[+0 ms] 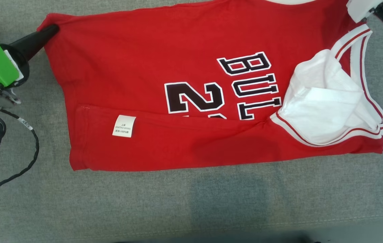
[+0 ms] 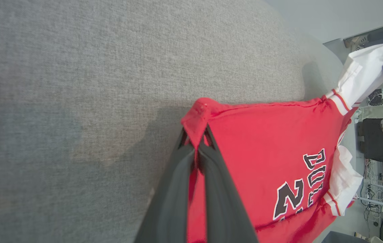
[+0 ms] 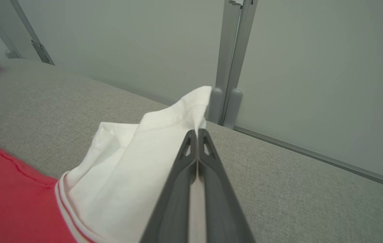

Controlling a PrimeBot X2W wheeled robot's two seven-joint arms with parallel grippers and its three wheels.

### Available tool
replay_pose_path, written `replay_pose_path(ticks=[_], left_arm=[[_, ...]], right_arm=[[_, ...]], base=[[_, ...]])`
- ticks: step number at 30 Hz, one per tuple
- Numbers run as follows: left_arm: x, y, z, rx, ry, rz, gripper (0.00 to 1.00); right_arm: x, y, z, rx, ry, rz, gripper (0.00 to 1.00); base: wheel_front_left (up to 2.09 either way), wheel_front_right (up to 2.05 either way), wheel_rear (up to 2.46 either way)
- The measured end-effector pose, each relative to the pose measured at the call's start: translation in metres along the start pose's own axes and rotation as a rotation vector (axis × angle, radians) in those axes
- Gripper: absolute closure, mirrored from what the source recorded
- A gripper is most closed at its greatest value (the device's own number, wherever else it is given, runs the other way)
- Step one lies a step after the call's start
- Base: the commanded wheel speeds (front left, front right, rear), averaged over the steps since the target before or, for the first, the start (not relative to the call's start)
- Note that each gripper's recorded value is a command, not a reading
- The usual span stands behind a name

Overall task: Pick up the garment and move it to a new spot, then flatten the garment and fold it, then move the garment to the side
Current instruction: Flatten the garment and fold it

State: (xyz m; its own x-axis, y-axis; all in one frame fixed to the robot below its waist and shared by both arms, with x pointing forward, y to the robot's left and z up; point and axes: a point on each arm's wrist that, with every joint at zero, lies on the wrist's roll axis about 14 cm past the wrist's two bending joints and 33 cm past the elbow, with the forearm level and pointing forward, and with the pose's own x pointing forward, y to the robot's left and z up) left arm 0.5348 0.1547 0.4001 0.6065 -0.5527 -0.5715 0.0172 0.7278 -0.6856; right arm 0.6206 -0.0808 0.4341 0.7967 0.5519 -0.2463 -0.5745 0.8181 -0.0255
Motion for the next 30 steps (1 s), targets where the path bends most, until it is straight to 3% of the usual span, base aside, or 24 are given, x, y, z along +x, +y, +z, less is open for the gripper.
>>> replay_pose_path(ticks=[16,30], left_arm=[[-0.027,-0.007,-0.025,0.028,-0.074,-0.016,1.0],[-0.064,-0.011,-0.052,-0.005,-0.204,-0.015,1.0]], right_arm=[[-0.071,0.013,0.007,0.051,-0.13,-0.042,1.0],[-0.136,0.056,-0.027,0.169,-0.089,-0.083,1.0]], base=[[0.0,0.0,0.0],[0.0,0.0,0.0]])
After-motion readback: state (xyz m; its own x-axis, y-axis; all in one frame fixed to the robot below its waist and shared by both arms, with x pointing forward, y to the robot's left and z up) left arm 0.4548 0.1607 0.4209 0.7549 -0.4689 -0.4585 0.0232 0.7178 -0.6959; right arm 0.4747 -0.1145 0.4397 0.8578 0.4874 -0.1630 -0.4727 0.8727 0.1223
